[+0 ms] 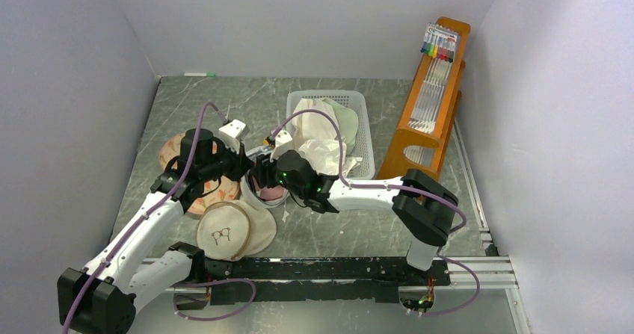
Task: Unzip the laundry bag and remove the bra
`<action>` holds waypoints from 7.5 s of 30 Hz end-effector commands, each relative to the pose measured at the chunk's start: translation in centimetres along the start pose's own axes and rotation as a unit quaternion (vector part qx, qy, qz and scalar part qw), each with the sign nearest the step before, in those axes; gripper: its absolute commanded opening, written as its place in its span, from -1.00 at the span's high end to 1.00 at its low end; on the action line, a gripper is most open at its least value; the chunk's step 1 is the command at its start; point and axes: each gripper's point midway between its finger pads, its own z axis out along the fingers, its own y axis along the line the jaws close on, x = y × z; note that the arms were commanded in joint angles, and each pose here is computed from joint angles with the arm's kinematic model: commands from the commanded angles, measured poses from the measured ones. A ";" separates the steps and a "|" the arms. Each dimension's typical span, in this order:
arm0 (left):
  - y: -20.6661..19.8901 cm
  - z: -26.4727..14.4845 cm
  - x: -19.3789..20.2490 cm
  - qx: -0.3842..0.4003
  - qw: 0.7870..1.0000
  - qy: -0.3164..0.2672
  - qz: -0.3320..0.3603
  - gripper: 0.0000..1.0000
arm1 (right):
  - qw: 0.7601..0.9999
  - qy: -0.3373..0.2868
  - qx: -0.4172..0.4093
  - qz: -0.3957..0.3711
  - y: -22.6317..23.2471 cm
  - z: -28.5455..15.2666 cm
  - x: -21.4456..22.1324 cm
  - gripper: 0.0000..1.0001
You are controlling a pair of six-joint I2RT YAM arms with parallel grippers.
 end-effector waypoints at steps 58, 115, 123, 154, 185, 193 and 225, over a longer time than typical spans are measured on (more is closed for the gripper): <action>-1.2 0.3 -0.5 -0.001 0.999 -0.005 0.032 0.87 | 0.999 0.026 -0.018 0.007 1.1 1.1 1.4 0.22; -0.9 0.8 0.3 -0.006 1.000 0.016 0.023 0.86 | 0.986 -0.147 -0.012 0.078 -1.2 -9.9 -12.1 1.00; -0.8 1.0 0.7 -0.009 0.999 0.027 0.020 0.86 | 0.973 -0.208 -0.047 0.089 0.1 -13.6 -17.6 1.00; -0.5 0.9 0.7 -0.016 0.999 0.030 0.017 0.86 | 0.895 -0.441 -0.061 0.020 2.8 -28.4 -38.3 1.00; -0.5 1.1 1.2 -0.016 0.999 0.041 0.015 0.86 | 0.882 -0.447 0.142 -0.050 -6.0 -24.2 -40.5 1.00; -0.4 1.1 1.2 -0.016 0.999 0.041 0.015 0.86 | 0.897 -0.408 0.165 -0.040 -8.8 -21.9 -37.2 1.00; -0.4 0.9 1.0 -0.021 0.999 0.038 0.015 0.87 | 0.928 0.002 0.373 -0.002 -22.0 -6.3 -6.6 1.00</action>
